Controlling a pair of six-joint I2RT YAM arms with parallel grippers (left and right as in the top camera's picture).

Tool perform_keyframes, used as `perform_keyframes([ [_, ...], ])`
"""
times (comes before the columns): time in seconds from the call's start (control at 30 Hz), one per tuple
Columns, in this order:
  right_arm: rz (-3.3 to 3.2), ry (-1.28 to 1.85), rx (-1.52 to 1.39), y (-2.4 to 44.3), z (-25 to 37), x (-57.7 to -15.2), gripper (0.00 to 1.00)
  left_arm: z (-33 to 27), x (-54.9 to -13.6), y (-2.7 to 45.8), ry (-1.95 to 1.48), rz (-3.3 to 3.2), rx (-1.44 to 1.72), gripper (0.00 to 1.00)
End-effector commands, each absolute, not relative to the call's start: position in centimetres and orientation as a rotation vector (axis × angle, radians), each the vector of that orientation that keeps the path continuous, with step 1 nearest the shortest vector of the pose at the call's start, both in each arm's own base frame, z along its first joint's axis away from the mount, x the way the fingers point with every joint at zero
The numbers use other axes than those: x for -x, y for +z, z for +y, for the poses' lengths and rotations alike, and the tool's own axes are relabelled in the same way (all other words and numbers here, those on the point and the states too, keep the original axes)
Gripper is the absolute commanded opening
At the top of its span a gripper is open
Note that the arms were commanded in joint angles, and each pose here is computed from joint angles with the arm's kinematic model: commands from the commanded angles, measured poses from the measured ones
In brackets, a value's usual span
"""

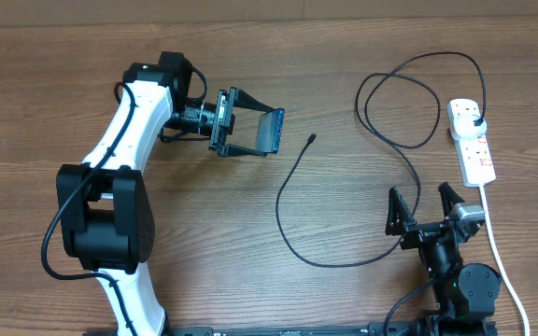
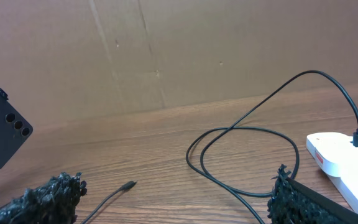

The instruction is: Plug charger to phone and switch on socket

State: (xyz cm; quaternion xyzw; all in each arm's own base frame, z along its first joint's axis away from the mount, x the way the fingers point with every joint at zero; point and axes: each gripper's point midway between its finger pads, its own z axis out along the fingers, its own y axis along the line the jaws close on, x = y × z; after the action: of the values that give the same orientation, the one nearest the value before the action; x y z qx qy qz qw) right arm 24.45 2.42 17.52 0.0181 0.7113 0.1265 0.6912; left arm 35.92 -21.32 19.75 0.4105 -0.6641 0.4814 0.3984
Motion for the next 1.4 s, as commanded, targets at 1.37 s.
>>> perform_keyframes([
  [1.37, 1.714, 0.488, -0.158, 18.6, 3.8, -24.6, 1.0, -22.0, -35.9, 20.8, 1.237, -1.698, -1.004, 0.7],
])
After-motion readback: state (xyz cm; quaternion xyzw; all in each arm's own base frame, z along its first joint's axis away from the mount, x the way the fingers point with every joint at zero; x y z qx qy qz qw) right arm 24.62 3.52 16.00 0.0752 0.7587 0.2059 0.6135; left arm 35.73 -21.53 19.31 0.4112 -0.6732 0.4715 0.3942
